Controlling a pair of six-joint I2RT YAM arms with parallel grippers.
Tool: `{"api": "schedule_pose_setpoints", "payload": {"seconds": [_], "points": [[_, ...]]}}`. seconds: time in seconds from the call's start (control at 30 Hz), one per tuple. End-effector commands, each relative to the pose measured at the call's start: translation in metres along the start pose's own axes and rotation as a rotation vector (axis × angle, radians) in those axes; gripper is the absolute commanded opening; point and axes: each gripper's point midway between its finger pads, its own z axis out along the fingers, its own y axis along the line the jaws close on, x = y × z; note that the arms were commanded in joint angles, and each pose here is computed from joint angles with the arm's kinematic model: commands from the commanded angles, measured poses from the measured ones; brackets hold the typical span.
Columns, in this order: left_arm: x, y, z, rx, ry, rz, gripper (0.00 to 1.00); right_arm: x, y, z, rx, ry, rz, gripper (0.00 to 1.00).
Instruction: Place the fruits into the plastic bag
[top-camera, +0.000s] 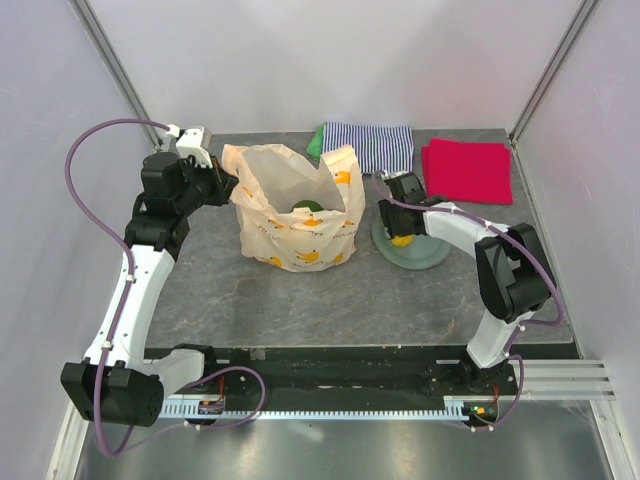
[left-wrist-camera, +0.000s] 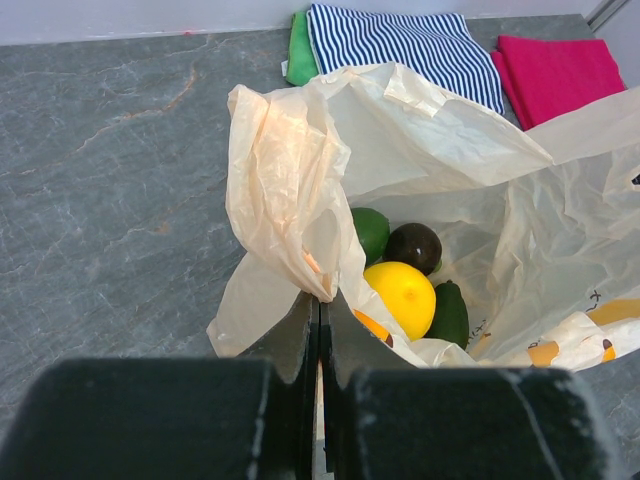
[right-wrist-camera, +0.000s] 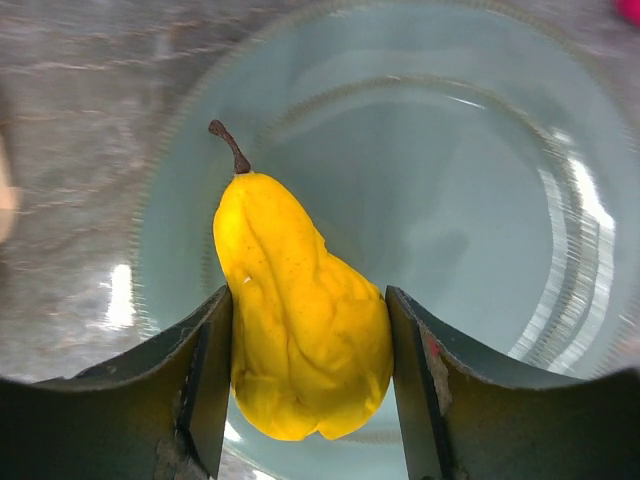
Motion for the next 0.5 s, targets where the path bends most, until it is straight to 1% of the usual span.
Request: {"api": "schedule_pose_setpoints", "payload": {"seconds": [0.0, 0.03, 0.07, 0.13, 0.17, 0.23, 0.27, 0.3, 0.33, 0.37, 0.4, 0.43, 0.47], "points": [[-0.01, -0.003, -0.003, 0.02, -0.036, 0.042, 0.02, -0.049, -0.03, -0.048, 0.141, -0.15, 0.027, 0.36], [-0.011, -0.003, -0.004, 0.021, -0.039, 0.042, 0.02, -0.057, -0.033, -0.059, 0.147, -0.185, 0.043, 0.35], [-0.011, -0.004, -0.004, 0.022, -0.04, 0.042, 0.02, -0.073, -0.036, -0.082, 0.144, -0.26, 0.07, 0.34], [-0.012, -0.004, -0.004, 0.024, -0.041, 0.043, 0.02, -0.093, -0.037, -0.107, 0.124, -0.378, 0.13, 0.32], [-0.011, -0.004, -0.004, 0.024, -0.038, 0.042, 0.01, -0.111, -0.039, -0.136, 0.104, -0.496, 0.174, 0.32], [-0.011, -0.005, -0.003, 0.027, -0.039, 0.039, 0.01, -0.129, -0.036, -0.169, 0.038, -0.635, 0.25, 0.32], [-0.011, -0.005, -0.004, 0.029, -0.041, 0.041, 0.01, -0.145, -0.035, -0.204, -0.022, -0.788, 0.291, 0.3], [-0.011, -0.005, -0.004, 0.029, -0.041, 0.04, 0.02, -0.154, -0.023, -0.224, -0.116, -0.87, 0.294, 0.3], [-0.011, -0.005, -0.004, 0.031, -0.039, 0.039, 0.02, -0.161, -0.017, -0.261, -0.213, -0.983, 0.323, 0.29], [-0.012, -0.006, -0.005, 0.033, -0.042, 0.039, 0.02, -0.171, -0.009, -0.284, -0.296, -1.109, 0.33, 0.27], [-0.013, -0.007, -0.005, 0.035, -0.046, 0.04, 0.02, -0.174, -0.002, -0.302, -0.369, -1.18, 0.331, 0.26], [-0.012, -0.007, -0.005, 0.035, -0.043, 0.038, 0.02, -0.174, 0.014, -0.33, -0.494, -1.256, 0.293, 0.27], [-0.012, -0.006, -0.005, 0.035, -0.043, 0.039, 0.02, -0.177, 0.022, -0.357, -0.573, -1.372, 0.277, 0.27]]}}
